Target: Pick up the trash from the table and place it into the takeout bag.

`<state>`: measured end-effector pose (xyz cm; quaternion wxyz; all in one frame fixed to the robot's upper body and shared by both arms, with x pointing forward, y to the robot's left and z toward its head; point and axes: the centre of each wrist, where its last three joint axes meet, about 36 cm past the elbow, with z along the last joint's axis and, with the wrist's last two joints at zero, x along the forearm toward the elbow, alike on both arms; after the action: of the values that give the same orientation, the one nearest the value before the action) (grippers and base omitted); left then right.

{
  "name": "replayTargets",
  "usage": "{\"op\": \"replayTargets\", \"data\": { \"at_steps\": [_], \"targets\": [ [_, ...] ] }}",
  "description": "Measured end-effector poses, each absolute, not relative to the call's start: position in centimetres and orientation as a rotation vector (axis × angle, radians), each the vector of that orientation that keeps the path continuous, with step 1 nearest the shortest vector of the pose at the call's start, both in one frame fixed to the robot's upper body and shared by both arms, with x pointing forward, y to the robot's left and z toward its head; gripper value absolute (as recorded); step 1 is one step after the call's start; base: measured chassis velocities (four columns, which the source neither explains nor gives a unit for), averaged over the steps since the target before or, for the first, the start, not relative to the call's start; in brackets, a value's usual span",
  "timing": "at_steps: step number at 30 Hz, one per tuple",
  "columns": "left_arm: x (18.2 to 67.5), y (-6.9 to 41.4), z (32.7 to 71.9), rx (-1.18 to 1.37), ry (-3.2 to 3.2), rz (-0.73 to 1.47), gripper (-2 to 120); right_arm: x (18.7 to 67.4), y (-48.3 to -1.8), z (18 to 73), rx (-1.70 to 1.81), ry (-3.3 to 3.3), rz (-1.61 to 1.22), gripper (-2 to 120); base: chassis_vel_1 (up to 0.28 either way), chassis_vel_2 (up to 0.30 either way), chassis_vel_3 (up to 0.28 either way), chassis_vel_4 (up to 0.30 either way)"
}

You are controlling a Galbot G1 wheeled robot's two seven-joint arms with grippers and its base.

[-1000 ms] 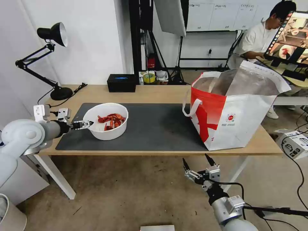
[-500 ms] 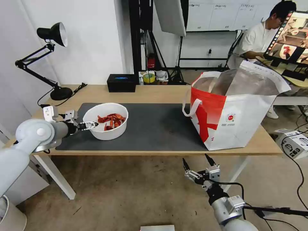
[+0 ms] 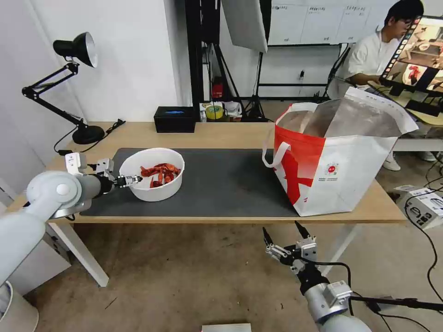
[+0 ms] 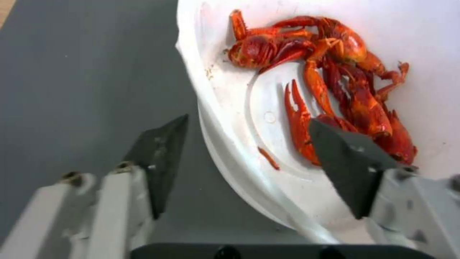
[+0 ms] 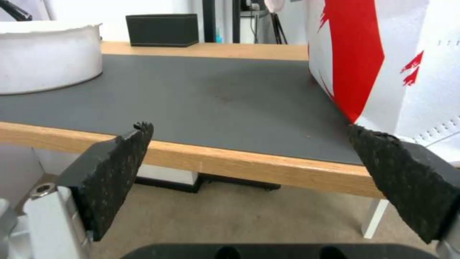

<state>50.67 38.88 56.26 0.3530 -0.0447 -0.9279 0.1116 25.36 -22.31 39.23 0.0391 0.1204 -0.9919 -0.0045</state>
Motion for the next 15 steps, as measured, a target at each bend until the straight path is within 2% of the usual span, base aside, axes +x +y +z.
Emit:
{"op": "replayTargets", "data": {
  "at_steps": [3, 4, 7, 8, 10, 12, 15],
  "targets": [
    [50.67, 38.84, 56.15, -0.116, -2.397, 0.288, 49, 25.36, -22.31, 39.23, 0.369, -3.041, -0.014, 100, 0.0, 0.0, 0.0, 0.0],
    [50.67, 38.84, 56.15, -0.116, -2.397, 0.288, 49, 25.36, -22.31, 39.23, 0.369, -3.041, -0.014, 100, 0.0, 0.0, 0.0, 0.0],
    [50.55, 38.75, 55.97, -0.117, -2.393, 0.285, 35, 25.36, -22.31, 39.23, 0.369, -3.041, -0.014, 100, 0.0, 0.0, 0.0, 0.0],
    [50.55, 38.75, 55.97, -0.117, -2.393, 0.285, 35, 25.36, -22.31, 39.23, 0.369, -3.041, -0.014, 100, 0.0, 0.0, 0.0, 0.0],
    [50.49, 38.64, 55.7, -0.115, -2.389, 0.287, 23, 25.36, -22.31, 39.23, 0.369, -3.041, -0.014, 100, 0.0, 0.0, 0.0, 0.0],
    [50.45, 38.58, 55.58, -0.115, -2.388, 0.289, 21, 25.36, -22.31, 39.24, 0.369, -3.041, -0.014, 100, 0.0, 0.0, 0.0, 0.0],
    [50.27, 38.36, 55.38, -0.119, -2.393, 0.299, 5, 25.36, -22.31, 39.23, 0.369, -3.041, -0.014, 100, 0.0, 0.0, 0.0, 0.0]
  ]
}}
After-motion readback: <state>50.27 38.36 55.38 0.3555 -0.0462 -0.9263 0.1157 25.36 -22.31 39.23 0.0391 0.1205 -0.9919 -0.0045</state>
